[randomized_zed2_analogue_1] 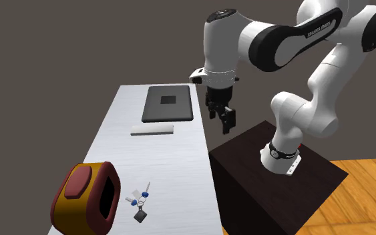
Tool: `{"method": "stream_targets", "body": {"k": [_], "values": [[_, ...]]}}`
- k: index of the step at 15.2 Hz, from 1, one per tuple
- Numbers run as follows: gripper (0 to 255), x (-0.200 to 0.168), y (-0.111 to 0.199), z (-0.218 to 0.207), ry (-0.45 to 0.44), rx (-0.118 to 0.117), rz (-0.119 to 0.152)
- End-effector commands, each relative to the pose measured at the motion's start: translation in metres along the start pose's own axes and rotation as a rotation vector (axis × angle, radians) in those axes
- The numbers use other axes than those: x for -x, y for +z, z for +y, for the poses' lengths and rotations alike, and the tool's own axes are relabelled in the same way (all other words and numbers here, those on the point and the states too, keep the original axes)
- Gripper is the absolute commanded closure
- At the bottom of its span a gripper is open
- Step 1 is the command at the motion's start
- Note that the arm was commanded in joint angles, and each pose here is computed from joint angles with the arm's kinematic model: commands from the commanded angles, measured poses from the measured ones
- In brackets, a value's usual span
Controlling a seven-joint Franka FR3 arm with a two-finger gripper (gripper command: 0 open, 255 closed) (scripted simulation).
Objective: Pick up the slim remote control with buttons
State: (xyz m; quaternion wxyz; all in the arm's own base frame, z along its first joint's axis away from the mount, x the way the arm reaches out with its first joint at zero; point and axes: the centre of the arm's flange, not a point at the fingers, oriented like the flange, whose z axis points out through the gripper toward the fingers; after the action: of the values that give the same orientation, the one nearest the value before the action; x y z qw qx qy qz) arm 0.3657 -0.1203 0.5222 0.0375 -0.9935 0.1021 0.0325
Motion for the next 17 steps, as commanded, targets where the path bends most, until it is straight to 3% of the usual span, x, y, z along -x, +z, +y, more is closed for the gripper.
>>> {"method": "stream_targets", "body": {"k": [1, 17], "values": [[0, -0.015, 0.010, 0.018, 0.009, 0.007, 0.007], [0, -0.132, 0.080, 0.167, 0.087, 0.052, 0.054]]}}
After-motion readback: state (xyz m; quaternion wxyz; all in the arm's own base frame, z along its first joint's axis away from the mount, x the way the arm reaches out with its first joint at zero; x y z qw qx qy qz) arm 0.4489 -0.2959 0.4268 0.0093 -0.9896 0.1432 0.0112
